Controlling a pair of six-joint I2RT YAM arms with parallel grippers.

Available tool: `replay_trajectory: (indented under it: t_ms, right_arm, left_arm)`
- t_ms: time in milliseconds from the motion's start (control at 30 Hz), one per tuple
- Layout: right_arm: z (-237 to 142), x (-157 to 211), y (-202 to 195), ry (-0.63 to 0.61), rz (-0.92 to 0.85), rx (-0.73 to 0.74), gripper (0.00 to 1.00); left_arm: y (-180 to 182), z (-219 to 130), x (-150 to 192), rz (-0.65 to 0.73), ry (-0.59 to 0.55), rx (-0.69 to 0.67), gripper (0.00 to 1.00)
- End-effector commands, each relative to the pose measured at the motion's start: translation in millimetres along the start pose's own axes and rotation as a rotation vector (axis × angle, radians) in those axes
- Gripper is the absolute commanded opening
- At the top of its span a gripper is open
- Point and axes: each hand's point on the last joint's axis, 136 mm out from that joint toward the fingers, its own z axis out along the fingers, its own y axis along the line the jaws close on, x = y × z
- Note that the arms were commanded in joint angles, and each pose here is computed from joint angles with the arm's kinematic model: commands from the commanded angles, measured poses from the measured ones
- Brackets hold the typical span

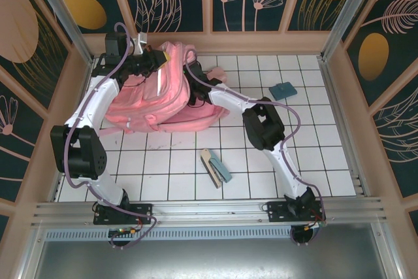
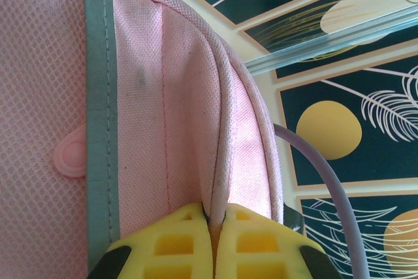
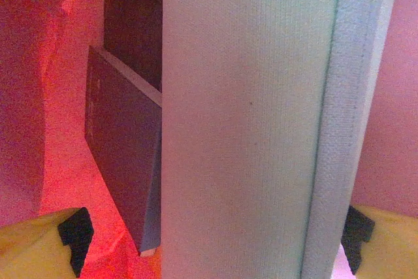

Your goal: Pack the student bag

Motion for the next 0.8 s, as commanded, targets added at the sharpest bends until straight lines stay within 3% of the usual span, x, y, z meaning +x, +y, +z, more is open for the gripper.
replay_trajectory:
  t_ms: [0, 267, 533, 767]
  right_arm:
    - [-28.1, -7.0, 15.7, -0.04, -0.056, 0.023, 0.99]
    - [-74.3, -21.4, 18.1, -0.11, -0.118, 0.072, 0.99]
    - [-119.9, -13.4, -16.4, -0.123, -0.19, 0.188, 0.99]
    - [-167.4, 22.6, -48.6, -0.099, -0.287, 0.238, 0.84]
  left_arm:
    - [-51.8, -9.6, -15.8, 0.152, -0.043, 0.128, 0.0]
    - [-42.4, -6.4, -14.8, 0.157, -0.042, 0.102, 0.0]
    - [-35.8, -2.7, -15.1, 0.155, -0.041, 0.094, 0.0]
    - [-29.9, 0.0, -13.2, 0.148, -0.04, 0.088, 0.0]
